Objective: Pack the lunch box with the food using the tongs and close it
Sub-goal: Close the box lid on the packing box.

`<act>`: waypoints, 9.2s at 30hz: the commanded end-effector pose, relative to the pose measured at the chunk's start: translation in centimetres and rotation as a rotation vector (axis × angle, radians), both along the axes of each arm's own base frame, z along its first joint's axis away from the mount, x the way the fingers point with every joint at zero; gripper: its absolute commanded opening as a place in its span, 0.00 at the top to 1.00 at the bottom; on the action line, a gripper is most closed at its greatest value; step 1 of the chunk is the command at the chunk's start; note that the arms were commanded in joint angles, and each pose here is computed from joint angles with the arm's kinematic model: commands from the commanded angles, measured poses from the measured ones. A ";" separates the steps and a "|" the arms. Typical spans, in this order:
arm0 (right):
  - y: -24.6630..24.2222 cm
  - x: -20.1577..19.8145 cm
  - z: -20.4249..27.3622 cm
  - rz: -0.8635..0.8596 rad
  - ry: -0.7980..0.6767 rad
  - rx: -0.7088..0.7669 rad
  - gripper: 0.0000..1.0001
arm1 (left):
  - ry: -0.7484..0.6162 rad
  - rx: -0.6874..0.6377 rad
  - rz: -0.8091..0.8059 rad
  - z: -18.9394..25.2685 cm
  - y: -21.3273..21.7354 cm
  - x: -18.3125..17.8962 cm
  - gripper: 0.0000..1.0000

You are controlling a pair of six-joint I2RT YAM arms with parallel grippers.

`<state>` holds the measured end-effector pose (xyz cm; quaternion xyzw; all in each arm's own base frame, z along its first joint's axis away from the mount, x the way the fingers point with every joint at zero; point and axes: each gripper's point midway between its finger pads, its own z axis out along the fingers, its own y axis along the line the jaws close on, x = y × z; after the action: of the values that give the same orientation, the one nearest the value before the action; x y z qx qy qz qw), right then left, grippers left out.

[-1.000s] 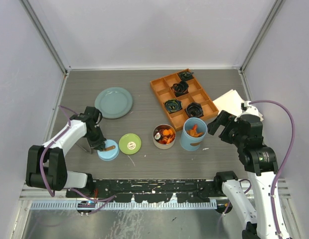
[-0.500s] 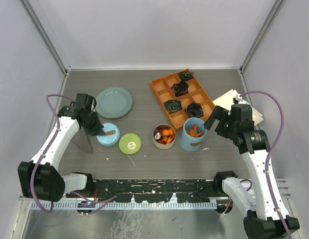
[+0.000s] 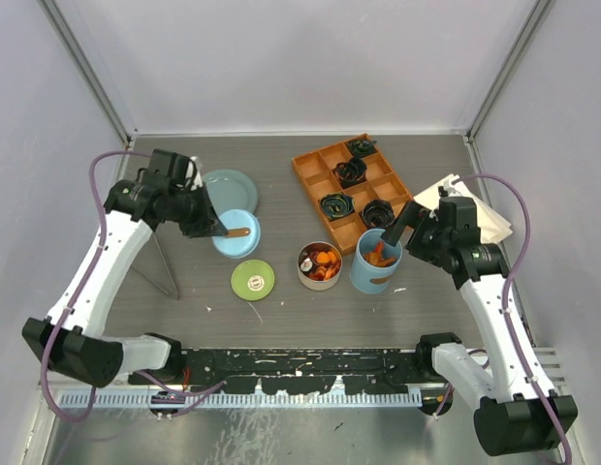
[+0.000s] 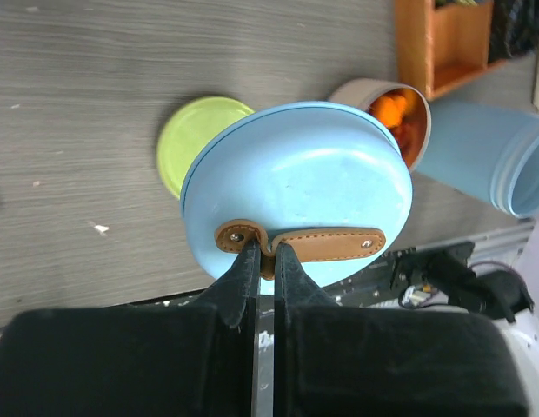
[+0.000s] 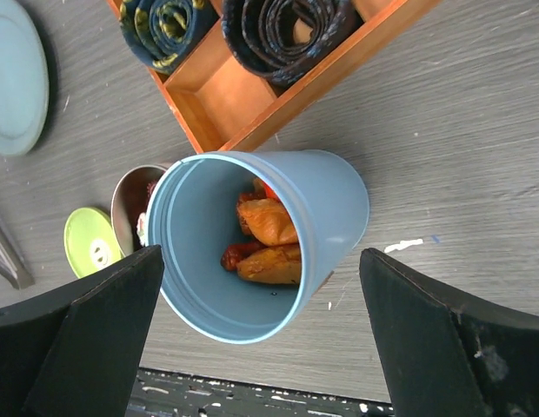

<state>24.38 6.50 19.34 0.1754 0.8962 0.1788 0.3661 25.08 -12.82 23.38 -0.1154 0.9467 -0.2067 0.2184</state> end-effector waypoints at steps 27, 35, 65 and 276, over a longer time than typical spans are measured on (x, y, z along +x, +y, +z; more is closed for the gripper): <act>-8.1 1.1 6.9 -0.436 -0.224 -0.179 0.00 | -0.010 0.116 -0.602 4.3 -23.5 -1.1 1.00; -7.7 -1.2 8.5 -0.433 -0.261 -0.135 0.00 | 0.039 0.045 -0.635 2.5 -27.5 -2.4 1.00; 2.3 -1.5 0.9 0.080 -0.005 0.146 0.23 | 0.064 -0.073 -0.602 0.3 -33.0 -1.8 1.00; 2.4 0.5 12.4 0.117 -0.345 0.142 0.29 | -0.222 -0.228 -0.539 2.5 -24.2 -1.2 0.29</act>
<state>25.08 5.99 28.55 0.1760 0.8347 0.2129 0.4763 22.22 -39.32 21.13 0.1436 0.9138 -0.3471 0.1547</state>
